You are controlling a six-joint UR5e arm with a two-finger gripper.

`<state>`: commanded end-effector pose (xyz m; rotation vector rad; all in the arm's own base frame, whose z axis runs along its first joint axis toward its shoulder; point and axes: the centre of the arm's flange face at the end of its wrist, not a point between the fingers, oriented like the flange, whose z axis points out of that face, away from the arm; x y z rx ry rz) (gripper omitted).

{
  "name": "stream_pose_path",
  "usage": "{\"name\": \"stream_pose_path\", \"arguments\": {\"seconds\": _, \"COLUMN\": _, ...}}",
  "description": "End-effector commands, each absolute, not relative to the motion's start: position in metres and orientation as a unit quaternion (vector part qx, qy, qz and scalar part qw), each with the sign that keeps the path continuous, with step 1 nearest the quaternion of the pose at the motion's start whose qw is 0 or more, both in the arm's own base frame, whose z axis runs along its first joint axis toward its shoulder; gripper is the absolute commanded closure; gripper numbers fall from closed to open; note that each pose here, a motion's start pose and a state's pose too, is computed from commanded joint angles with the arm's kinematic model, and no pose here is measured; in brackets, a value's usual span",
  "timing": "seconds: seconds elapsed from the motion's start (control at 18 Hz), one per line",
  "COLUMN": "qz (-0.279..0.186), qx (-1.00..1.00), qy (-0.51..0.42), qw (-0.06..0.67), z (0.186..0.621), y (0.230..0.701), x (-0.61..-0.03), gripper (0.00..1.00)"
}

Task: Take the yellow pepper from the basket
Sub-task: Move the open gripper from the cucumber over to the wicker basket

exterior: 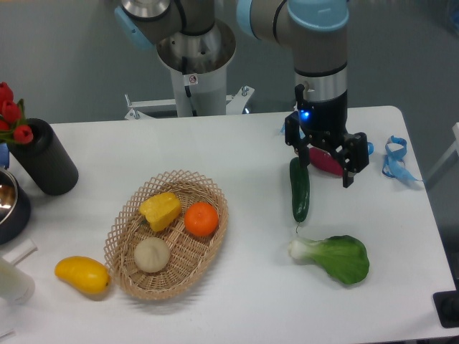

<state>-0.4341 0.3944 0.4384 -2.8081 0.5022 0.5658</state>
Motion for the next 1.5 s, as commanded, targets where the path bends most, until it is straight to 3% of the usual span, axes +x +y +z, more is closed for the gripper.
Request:
{"name": "stream_pose_path", "arguments": {"seconds": 0.44, "qz": 0.203, "qx": -0.956, "qy": 0.172, "qw": 0.123, "z": 0.434, "y": 0.403, "x": -0.424, "gripper": 0.0}}
{"name": "stream_pose_path", "arguments": {"seconds": 0.78, "qz": 0.181, "qx": -0.964, "qy": 0.148, "qw": 0.126, "z": 0.414, "y": 0.408, "x": -0.415, "gripper": 0.0}}
{"name": "stream_pose_path", "arguments": {"seconds": 1.0, "qz": 0.162, "qx": -0.973, "qy": 0.075, "qw": 0.146, "z": 0.411, "y": 0.421, "x": -0.4, "gripper": 0.0}}
{"name": "stream_pose_path", "arguments": {"seconds": 1.5, "qz": 0.117, "qx": -0.975, "qy": 0.051, "qw": 0.182, "z": 0.398, "y": 0.436, "x": -0.367, "gripper": 0.0}}
